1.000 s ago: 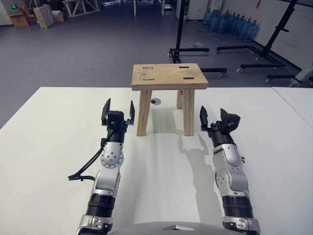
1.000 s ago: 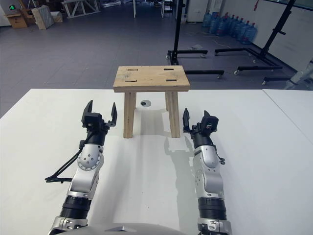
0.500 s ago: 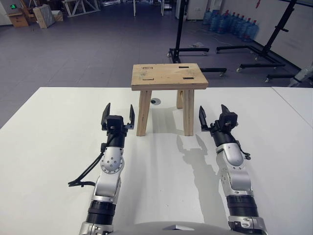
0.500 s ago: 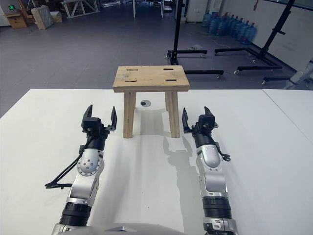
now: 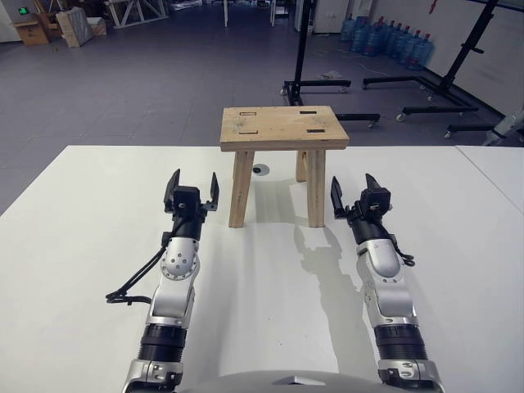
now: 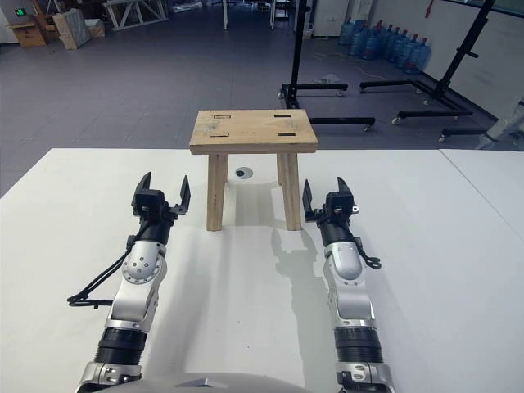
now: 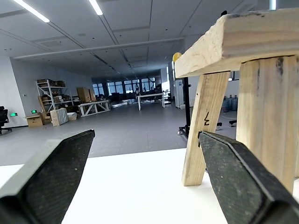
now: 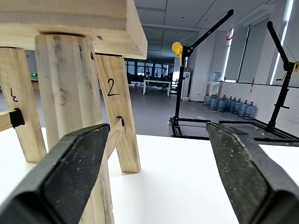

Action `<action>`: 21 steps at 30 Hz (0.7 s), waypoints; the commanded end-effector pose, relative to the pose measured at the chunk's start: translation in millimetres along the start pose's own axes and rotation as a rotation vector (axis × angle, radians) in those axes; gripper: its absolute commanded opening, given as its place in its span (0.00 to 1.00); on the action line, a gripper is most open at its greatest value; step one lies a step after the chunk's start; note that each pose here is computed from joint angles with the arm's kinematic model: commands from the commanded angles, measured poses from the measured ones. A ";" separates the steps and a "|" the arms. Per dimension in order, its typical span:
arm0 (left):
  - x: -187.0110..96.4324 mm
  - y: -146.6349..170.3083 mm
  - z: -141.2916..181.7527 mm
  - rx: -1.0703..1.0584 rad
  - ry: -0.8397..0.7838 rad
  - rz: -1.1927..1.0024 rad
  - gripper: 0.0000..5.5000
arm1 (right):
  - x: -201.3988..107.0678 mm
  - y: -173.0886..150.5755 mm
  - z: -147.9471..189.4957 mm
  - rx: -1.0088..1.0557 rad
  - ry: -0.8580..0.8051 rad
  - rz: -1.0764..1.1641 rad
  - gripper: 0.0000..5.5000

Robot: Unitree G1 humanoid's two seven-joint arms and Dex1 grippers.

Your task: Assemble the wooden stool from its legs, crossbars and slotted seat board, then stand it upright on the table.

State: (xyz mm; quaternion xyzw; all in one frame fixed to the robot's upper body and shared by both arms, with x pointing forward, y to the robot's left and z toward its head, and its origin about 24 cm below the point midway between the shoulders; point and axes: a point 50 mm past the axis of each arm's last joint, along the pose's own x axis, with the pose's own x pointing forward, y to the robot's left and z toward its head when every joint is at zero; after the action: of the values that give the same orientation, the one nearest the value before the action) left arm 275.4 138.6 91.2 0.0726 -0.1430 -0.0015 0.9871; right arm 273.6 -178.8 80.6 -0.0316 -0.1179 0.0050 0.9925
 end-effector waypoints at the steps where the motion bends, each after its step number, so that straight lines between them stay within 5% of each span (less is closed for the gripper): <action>1: 10.6 3.3 3.8 0.026 -0.008 -0.006 0.74 | 2.5 0.4 3.6 -0.011 -0.020 -0.005 0.69; 21: 43.8 2.2 4.8 0.078 -0.018 -0.088 0.74 | 11.4 2.7 -5.8 -0.017 -0.055 -0.090 0.69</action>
State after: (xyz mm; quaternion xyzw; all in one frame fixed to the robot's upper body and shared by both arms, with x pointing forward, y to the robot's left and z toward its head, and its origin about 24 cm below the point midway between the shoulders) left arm 311.1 145.4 99.0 0.1146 -0.1300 -0.0201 0.9847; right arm 282.5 -172.9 74.2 -0.0340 -0.1378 -0.0335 0.9893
